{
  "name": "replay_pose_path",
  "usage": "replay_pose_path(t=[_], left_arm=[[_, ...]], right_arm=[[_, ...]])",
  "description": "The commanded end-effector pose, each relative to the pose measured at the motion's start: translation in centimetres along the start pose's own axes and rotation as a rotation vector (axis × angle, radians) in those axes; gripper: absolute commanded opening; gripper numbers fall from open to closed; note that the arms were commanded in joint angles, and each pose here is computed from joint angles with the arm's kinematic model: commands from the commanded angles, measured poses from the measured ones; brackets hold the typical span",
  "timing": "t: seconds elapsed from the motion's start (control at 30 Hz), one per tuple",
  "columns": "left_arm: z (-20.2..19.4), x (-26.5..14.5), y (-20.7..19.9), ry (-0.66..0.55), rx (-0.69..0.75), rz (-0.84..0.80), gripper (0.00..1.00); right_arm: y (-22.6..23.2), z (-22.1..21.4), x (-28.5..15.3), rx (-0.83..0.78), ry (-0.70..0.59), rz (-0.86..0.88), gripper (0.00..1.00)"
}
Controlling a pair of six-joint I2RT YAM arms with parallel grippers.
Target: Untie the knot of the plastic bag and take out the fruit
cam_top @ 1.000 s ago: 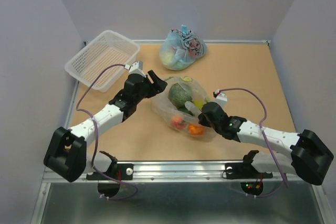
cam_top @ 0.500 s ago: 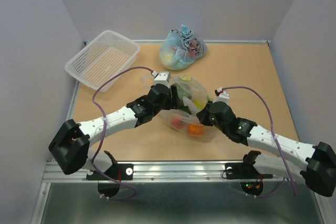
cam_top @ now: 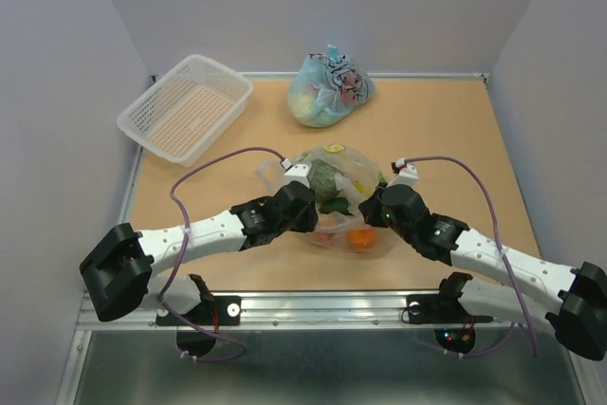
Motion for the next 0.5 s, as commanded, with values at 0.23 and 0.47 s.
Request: replay_pose_path(t=[0.23, 0.47], left_arm=[[-4.7, 0.1, -0.3, 0.160, 0.042, -0.075, 0.00], [-4.8, 0.2, -1.2, 0.167, 0.078, -0.106, 0.00]], right_arm=[[-0.1, -0.4, 0.7, 0.027, 0.017, -0.024, 0.30], [-0.7, 0.0, -0.2, 0.017, 0.013, -0.050, 0.52]])
Point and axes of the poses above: each gripper's point midway between its finger pads, its own x axis out along the fingers, its own y axis along the line the jaws close on, z = x × y, the point moved 2 cm from there along -x, back along the fingers, and after that the axes turned 10 degrees about -x, right-handed, at the moved point
